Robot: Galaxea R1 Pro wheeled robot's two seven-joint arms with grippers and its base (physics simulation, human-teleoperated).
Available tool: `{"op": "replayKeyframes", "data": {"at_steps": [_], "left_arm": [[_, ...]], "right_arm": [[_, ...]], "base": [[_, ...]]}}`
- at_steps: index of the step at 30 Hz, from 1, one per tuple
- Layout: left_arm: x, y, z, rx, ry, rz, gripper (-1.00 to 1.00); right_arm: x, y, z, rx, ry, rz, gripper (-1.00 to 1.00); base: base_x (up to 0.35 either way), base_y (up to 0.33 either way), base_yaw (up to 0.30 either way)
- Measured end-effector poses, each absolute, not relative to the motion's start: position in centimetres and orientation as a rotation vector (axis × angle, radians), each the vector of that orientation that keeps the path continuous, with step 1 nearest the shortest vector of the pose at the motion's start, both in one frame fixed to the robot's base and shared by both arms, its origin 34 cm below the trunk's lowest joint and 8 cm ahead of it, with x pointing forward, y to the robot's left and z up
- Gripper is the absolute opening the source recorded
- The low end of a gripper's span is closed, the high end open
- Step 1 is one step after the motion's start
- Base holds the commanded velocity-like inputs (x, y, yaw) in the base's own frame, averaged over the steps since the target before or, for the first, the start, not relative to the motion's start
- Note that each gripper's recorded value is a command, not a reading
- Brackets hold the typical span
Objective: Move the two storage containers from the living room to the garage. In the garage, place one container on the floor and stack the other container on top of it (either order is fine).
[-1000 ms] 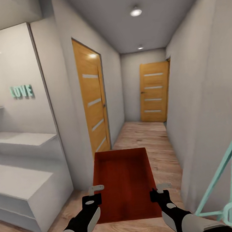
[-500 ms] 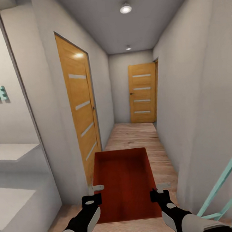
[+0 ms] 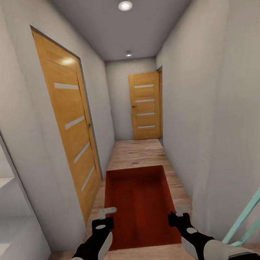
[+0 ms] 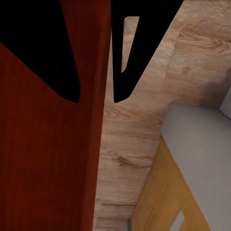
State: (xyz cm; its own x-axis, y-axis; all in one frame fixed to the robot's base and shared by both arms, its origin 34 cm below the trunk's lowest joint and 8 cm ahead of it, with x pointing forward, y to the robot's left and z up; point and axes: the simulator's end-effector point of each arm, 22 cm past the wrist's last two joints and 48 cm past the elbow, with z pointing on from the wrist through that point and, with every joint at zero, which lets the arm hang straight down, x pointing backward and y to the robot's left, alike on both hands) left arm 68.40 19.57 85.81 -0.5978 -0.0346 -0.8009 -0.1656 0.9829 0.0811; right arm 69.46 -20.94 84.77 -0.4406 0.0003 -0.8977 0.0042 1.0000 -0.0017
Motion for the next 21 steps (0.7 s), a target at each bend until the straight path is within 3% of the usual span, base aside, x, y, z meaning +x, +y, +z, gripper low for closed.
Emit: {"op": "replayKeyframes", "data": {"at_steps": [6,21], "left_arm": [[68.4,19.58,85.81,-0.14,2.207,0.182,-1.0],[68.39,19.59,85.8,-0.14,2.207,0.182,-1.0]], "right_arm": [[69.47,-20.93,84.79,0.003,2.027,-0.004,-1.0],[69.47,-20.93,84.78,0.003,2.027,-0.004,-1.0]], "base": [[0.319,0.077,-0.183],[0.319,0.074,-0.008]]}}
